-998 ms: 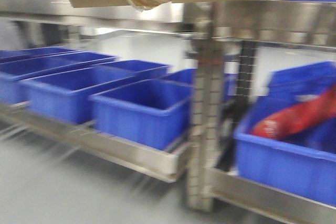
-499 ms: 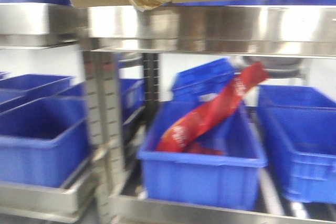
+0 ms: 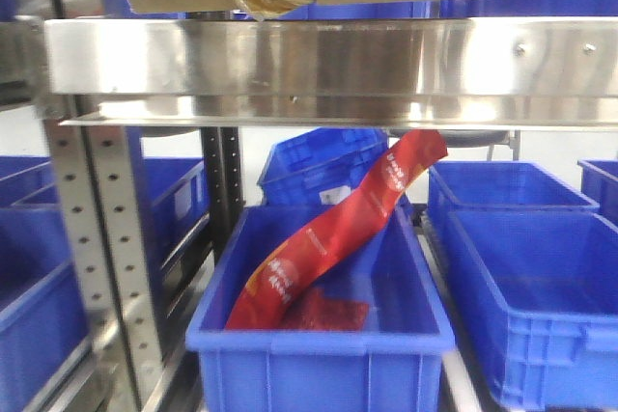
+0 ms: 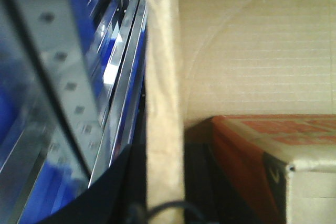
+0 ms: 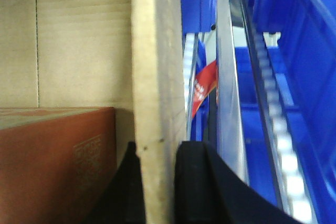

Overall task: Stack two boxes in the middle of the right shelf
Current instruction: 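Carry the held boxes while driving to the steel shelf with blue bins, then lower the box stack onto the middle shelf with both grippers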

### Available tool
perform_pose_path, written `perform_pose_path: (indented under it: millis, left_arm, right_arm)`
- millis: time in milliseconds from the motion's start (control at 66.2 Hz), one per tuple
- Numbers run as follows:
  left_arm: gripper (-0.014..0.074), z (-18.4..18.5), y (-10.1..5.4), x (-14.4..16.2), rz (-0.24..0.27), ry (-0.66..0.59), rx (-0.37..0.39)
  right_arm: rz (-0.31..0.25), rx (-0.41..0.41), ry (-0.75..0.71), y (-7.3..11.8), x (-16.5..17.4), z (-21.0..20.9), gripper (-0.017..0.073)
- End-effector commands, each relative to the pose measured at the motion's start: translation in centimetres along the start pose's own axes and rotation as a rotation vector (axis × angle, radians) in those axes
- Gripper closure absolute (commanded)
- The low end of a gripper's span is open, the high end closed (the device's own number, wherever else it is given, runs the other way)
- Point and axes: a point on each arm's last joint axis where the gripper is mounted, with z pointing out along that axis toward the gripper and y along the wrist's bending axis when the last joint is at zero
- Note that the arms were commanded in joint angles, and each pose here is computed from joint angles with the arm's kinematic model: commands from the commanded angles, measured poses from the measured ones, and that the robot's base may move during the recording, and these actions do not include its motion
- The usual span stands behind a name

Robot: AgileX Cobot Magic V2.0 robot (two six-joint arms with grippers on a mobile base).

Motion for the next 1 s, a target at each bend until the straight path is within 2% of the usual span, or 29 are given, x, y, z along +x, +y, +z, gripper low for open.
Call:
perform_pose_path:
  millis: [0, 983]
  left_arm:
    - [0.0704, -0.31, 0.46, -0.55, 0.022, -0.042, -0.029]
    - [0.0704, -0.31, 0.46, -0.55, 0.022, -0.042, -0.029]
  right_arm:
    - [0.012, -0.021, -0.098, -0.24, -1.27, -1.62, 0.0721]
    - [0.012, -0.021, -0.098, -0.24, -1.27, -1.62, 0.0721]
